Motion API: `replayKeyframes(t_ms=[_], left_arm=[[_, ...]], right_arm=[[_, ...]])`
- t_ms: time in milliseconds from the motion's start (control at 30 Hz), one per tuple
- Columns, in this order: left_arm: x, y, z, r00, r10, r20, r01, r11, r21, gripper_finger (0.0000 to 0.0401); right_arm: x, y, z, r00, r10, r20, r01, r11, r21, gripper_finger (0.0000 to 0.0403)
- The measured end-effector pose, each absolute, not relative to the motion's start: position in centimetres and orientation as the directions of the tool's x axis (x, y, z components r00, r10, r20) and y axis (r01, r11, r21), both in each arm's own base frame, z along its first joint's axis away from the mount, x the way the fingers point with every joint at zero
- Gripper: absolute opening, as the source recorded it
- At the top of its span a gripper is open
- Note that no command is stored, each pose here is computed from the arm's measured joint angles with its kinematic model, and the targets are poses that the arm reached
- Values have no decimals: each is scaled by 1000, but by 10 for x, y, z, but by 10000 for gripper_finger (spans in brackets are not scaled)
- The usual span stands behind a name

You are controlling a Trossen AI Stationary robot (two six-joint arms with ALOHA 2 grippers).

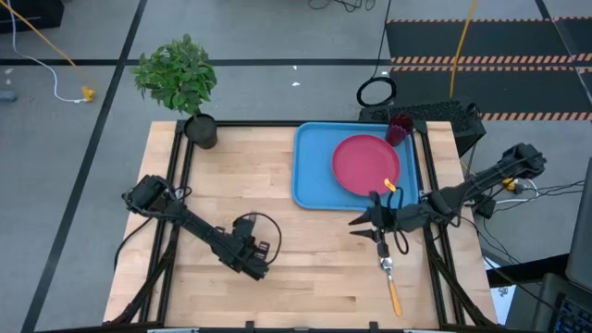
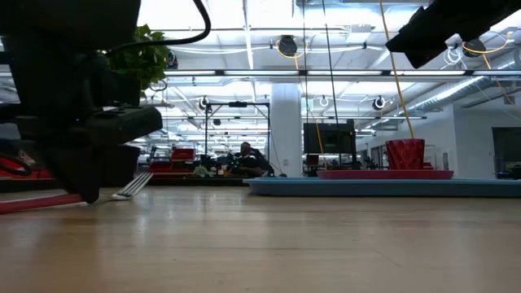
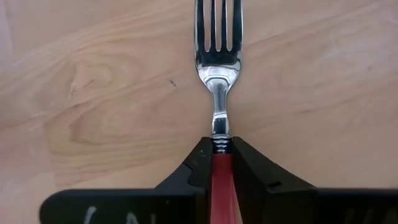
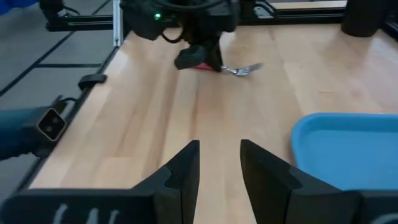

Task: Pick and place plate/cup/fork/spoon on tray
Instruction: Put the pink fork on the blue tray to the left of the pink plate

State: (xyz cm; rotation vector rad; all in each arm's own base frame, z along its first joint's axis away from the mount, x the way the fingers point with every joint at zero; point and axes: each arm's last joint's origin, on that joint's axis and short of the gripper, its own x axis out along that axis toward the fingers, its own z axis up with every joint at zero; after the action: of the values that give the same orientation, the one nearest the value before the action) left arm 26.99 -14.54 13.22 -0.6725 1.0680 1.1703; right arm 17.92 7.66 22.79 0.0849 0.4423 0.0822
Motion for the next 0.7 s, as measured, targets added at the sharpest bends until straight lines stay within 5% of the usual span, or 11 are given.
replayKeyframes(t_ms=[333, 700], left_arm=[[278, -129, 139, 26, 380, -925, -938, 328, 108, 39], [290, -94, 174, 157, 426, -891, -922, 388, 23, 39]], right_arm=[[173, 87, 226, 884, 149, -442, -140, 989, 53, 107], [162, 80, 231, 878, 142, -457, -206, 974, -95, 107]])
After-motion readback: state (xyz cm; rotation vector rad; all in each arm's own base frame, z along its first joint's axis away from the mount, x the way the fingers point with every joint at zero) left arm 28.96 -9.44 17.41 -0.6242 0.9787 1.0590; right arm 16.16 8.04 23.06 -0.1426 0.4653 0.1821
